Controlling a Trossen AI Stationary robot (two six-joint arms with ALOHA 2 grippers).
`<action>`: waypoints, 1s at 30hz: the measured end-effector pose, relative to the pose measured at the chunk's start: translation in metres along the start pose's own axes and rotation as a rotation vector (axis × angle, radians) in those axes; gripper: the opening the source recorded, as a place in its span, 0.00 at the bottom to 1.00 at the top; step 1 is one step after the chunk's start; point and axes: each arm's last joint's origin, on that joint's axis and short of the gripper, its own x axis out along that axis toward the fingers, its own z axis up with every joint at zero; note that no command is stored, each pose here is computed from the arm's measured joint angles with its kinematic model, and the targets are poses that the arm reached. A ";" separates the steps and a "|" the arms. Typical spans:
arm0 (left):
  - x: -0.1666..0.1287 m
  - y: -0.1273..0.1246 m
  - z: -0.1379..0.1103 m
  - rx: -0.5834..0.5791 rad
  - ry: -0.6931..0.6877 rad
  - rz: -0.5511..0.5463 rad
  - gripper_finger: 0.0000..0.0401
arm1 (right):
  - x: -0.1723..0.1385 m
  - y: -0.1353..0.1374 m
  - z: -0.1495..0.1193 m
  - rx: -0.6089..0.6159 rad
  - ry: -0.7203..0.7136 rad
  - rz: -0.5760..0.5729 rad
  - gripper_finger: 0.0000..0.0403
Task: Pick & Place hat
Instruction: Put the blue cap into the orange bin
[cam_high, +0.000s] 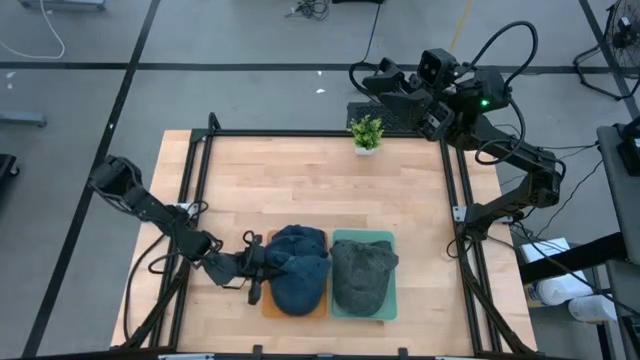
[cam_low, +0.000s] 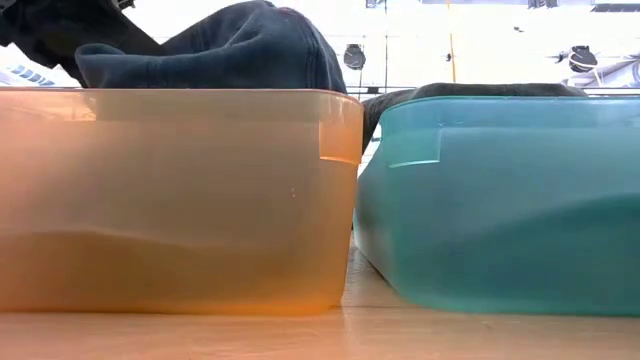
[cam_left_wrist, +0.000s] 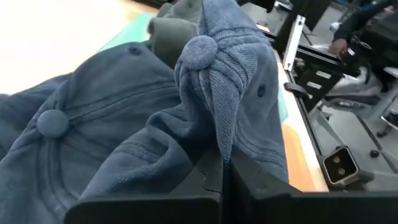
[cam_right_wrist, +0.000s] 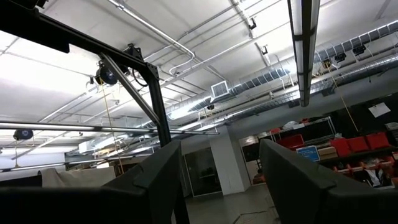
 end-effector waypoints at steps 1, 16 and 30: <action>0.000 0.001 -0.001 -0.012 -0.001 0.007 0.00 | 0.000 0.000 0.000 0.000 0.000 0.000 0.52; 0.001 0.017 -0.012 -0.240 0.103 0.155 0.00 | 0.000 0.000 -0.001 0.004 0.005 -0.004 0.52; -0.004 0.021 0.018 -0.191 0.021 0.048 0.29 | 0.000 -0.001 -0.001 0.004 0.005 -0.004 0.51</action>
